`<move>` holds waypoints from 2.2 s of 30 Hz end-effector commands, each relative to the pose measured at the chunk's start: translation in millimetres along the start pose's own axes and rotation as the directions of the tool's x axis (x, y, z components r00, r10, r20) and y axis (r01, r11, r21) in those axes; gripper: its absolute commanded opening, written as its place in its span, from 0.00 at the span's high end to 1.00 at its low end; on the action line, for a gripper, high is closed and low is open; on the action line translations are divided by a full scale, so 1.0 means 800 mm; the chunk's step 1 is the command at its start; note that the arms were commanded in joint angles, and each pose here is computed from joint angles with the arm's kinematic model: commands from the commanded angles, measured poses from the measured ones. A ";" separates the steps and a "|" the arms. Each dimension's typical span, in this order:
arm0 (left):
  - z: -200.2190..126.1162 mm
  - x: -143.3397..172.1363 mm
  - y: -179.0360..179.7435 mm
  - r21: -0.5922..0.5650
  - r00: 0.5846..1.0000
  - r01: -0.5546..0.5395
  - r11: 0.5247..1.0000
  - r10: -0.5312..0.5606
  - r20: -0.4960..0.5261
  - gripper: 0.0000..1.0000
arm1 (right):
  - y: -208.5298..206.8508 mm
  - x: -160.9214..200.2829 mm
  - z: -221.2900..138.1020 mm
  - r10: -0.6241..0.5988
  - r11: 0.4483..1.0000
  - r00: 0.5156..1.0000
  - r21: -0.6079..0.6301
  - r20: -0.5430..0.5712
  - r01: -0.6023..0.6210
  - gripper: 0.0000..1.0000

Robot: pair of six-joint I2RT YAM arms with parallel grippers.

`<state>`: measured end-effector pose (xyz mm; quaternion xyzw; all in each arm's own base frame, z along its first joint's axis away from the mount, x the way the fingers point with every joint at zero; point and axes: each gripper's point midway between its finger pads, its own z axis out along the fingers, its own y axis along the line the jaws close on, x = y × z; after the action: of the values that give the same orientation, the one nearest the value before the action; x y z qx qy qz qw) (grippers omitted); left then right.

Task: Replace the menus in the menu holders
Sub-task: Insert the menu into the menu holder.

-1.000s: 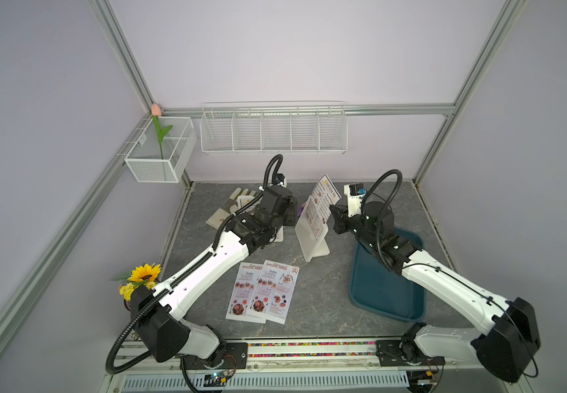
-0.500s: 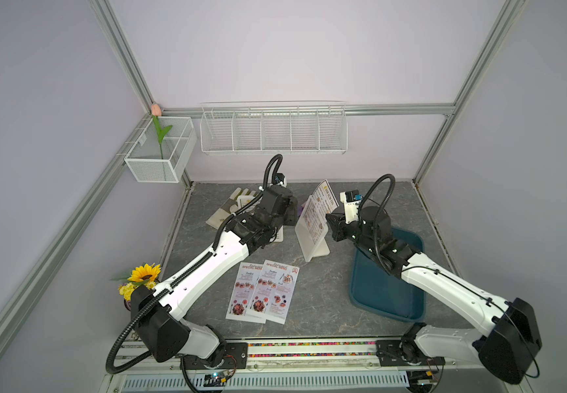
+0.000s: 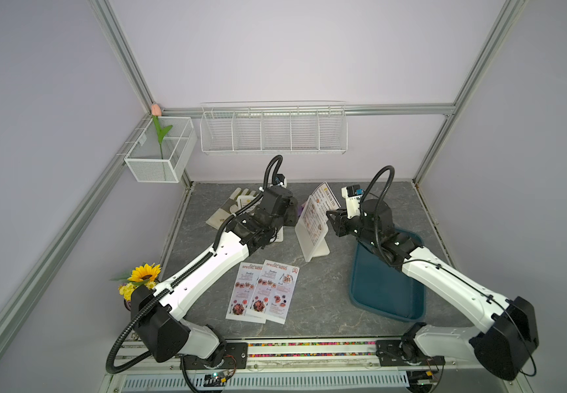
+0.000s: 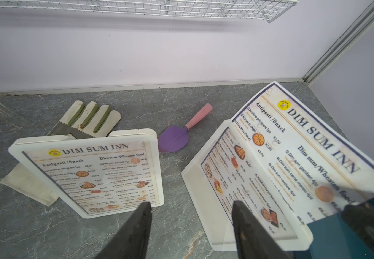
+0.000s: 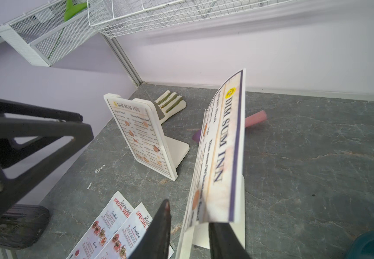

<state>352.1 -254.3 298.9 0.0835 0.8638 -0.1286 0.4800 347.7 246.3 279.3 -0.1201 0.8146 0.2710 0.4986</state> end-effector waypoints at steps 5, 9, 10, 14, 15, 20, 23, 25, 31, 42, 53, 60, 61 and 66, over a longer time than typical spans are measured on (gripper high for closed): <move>-0.010 -0.005 0.004 0.006 0.999 0.031 0.999 -0.031 0.018 0.40 | -0.012 -0.014 -0.003 0.003 1.000 1.000 0.004 0.017 -0.003 0.69; -0.011 -0.003 0.004 0.010 0.999 0.032 0.999 -0.032 0.019 0.40 | -0.019 -0.021 -0.009 0.007 1.000 0.999 0.020 0.035 -0.008 0.75; -0.010 -0.002 0.004 0.013 0.999 0.034 0.999 -0.034 0.018 0.40 | -0.018 -0.021 -0.009 0.008 1.000 0.999 0.017 0.036 -0.009 0.80; -0.010 -0.002 0.003 0.018 0.999 0.031 0.999 -0.031 0.015 0.40 | -0.013 -0.014 -0.004 0.018 1.000 1.000 -0.013 0.014 -0.018 0.85; -0.010 -0.003 0.003 0.018 0.999 0.031 0.999 -0.032 0.016 0.40 | -0.011 -0.010 -0.002 0.022 1.000 1.000 -0.020 0.006 -0.022 0.86; -0.012 -0.004 0.004 0.011 0.999 0.029 1.000 -0.029 0.021 0.40 | -0.002 0.005 0.005 0.023 0.999 1.000 -0.034 -0.019 -0.024 0.90; -0.011 -0.004 0.005 0.009 0.999 0.031 0.999 -0.032 0.021 0.40 | 0.004 0.012 0.006 0.019 0.999 0.999 -0.040 -0.032 -0.021 0.90; -0.011 -0.005 0.004 0.011 0.999 0.033 0.999 -0.033 0.024 0.40 | 0.008 0.018 0.007 0.018 0.999 0.999 -0.044 -0.044 -0.020 0.90; -0.010 -0.007 0.003 0.012 0.999 0.034 0.999 -0.034 0.026 0.40 | 0.013 0.046 0.010 0.020 0.998 0.995 -0.049 -0.099 -0.025 0.90; -0.012 -0.009 0.002 0.015 0.999 0.036 0.999 -0.037 0.029 0.40 | 0.008 0.037 0.004 -0.011 1.000 0.995 -0.015 -0.102 0.010 0.74; -0.016 -0.011 0.006 0.005 0.999 0.031 1.000 -0.031 0.037 0.40 | 0.007 0.013 0.020 -0.028 0.999 0.995 -0.030 -0.094 0.025 0.78; -0.017 -0.010 0.009 -0.005 0.999 0.023 1.000 -0.023 0.039 0.40 | 0.009 0.014 0.027 -0.018 0.999 0.994 -0.043 -0.104 0.014 0.84; -0.017 -0.010 0.009 -0.005 0.999 0.023 1.000 -0.023 0.039 0.40 | 0.011 0.013 0.027 -0.016 0.999 0.995 -0.050 -0.102 0.011 0.85; -0.017 -0.009 0.010 -0.006 0.999 0.024 1.000 -0.024 0.039 0.40 | 0.018 0.014 0.031 -0.003 0.997 0.994 -0.083 -0.111 -0.006 0.86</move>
<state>347.7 -250.2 302.6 0.0801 0.8606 -0.1333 0.4849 351.7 266.6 254.0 -0.1518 0.8384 0.2781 0.4435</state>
